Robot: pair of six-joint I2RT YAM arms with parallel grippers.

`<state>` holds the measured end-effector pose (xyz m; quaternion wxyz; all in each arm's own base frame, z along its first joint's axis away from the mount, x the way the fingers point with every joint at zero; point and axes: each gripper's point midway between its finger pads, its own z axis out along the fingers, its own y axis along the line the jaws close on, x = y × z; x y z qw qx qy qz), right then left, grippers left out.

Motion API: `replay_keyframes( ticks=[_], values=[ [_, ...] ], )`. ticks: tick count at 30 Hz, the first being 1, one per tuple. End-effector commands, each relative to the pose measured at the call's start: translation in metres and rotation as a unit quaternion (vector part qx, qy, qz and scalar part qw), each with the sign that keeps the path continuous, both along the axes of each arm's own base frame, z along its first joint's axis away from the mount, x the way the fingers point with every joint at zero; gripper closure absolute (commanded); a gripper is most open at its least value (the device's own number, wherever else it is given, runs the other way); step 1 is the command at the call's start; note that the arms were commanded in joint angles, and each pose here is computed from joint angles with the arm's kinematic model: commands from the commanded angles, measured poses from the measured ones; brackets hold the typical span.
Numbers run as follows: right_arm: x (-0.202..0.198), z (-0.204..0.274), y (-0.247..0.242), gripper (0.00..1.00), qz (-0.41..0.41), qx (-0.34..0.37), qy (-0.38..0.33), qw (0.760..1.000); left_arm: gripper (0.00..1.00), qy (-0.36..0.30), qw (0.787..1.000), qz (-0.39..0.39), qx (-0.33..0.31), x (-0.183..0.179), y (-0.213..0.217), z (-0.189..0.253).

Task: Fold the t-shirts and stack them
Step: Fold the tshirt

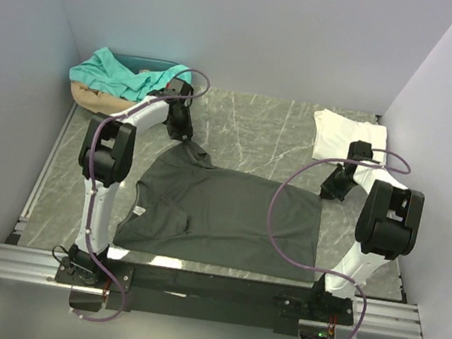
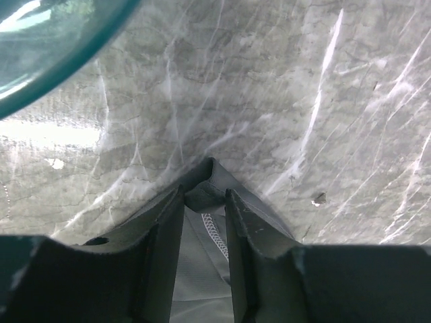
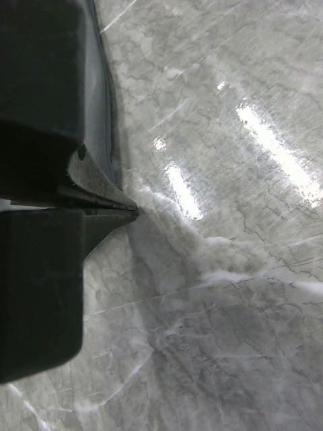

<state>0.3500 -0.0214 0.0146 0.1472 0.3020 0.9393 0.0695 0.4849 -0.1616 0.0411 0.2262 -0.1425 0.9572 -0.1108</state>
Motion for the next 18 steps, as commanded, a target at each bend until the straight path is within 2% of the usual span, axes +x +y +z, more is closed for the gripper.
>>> replay_keyframes(
  ticks=[1, 4, 5, 9, 18],
  values=[
    [0.013, 0.020, -0.001, 1.00, 0.008, -0.005, -0.030, 1.000, 0.63, -0.005, 1.000, -0.005, -0.013, 0.005, -0.006, 0.003],
    [0.012, 0.019, 0.000, 1.00, 0.007, -0.004, -0.029, 1.000, 0.73, -0.003, 1.000, -0.008, -0.019, 0.002, -0.009, 0.002],
    [0.013, 0.020, 0.000, 1.00, 0.008, -0.005, -0.030, 1.000, 0.81, -0.003, 1.000, -0.008, -0.021, 0.003, -0.009, 0.002],
    [0.015, 0.022, 0.000, 1.00, 0.007, -0.004, -0.033, 0.999, 0.99, -0.006, 0.999, -0.006, -0.033, 0.004, -0.013, 0.010],
    [0.038, 0.038, -0.003, 1.00, 0.008, -0.004, -0.051, 0.999, 1.00, -0.039, 0.996, 0.013, -0.081, 0.033, -0.013, 0.044]
  ],
)
